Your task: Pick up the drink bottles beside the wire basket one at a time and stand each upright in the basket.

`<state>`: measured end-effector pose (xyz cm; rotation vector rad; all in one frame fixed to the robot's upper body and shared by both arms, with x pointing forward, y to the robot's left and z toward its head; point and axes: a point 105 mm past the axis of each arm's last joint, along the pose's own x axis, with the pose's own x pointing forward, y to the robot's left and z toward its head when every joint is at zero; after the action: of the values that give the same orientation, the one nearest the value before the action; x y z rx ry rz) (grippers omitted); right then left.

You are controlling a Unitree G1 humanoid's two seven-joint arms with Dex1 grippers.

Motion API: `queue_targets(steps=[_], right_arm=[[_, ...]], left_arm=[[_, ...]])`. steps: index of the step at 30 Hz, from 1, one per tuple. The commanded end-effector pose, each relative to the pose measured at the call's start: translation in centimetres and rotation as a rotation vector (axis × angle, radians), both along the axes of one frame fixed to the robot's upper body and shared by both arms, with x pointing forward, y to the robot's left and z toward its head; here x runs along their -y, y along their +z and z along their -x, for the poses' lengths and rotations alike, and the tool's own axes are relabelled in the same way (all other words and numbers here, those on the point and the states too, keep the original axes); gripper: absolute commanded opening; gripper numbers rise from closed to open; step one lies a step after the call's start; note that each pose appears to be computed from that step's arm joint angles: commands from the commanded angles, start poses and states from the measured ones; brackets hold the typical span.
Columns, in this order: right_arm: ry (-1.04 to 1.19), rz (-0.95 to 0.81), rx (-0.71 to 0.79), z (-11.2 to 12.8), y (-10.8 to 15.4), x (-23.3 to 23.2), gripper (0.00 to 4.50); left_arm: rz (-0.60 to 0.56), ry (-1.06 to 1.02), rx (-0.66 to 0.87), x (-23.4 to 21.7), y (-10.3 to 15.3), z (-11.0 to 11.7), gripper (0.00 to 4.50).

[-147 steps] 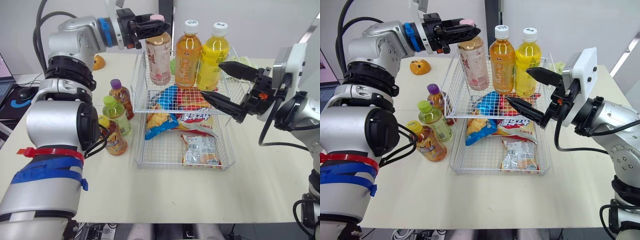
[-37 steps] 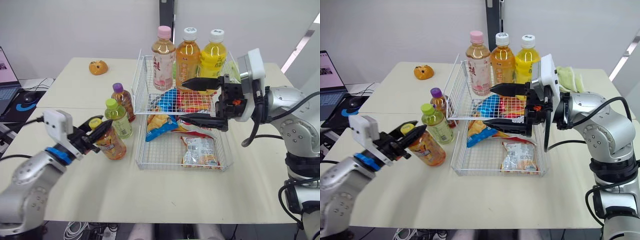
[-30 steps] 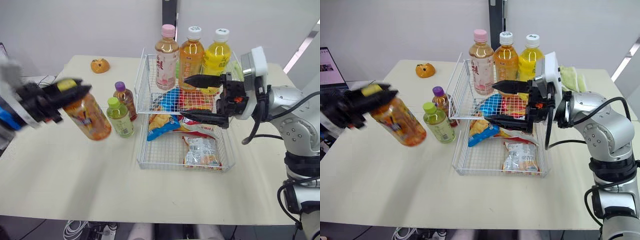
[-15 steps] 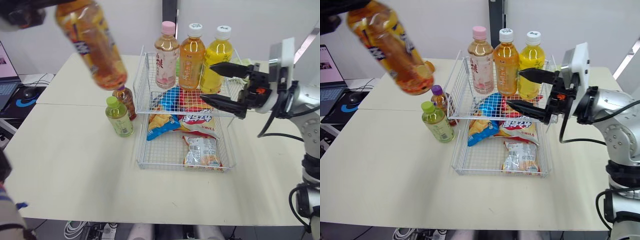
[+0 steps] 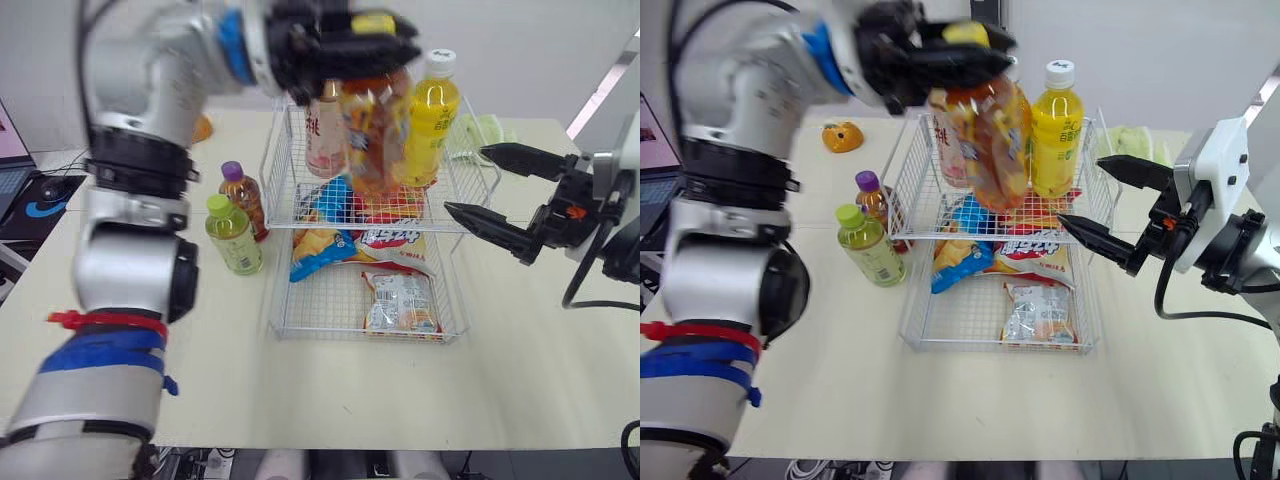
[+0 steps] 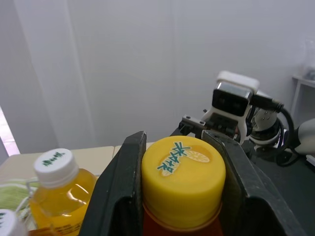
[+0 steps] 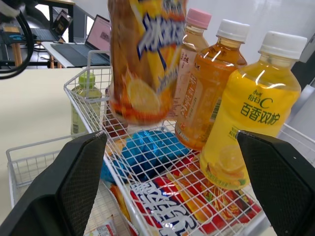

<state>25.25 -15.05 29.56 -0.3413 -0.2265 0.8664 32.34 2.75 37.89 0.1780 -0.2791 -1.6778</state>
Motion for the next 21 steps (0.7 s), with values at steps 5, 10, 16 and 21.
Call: queue_targets(steps=[5, 10, 16, 21], right_arm=[[-0.051, 0.002, 0.049, 1.5, 1.0, 0.2, 4.50], [-0.062, -0.001, 0.033, 1.7, 0.7, 0.2, 4.50], [-0.077, -0.009, 0.033, 1.8, 0.7, 0.3, 4.50], [-0.082, -0.013, 0.032, 1.8, 0.7, 0.3, 4.50]], left_arm=[[0.066, -0.010, 0.173, 3.5, 0.6, 0.4, 1.40], [0.069, 0.017, 0.173, 5.2, -0.1, -0.4, 1.40], [0.065, 0.033, 0.148, 6.6, -0.9, -1.0, 1.40], [0.074, 0.028, 0.131, 7.0, -1.0, -1.2, 2.15]])
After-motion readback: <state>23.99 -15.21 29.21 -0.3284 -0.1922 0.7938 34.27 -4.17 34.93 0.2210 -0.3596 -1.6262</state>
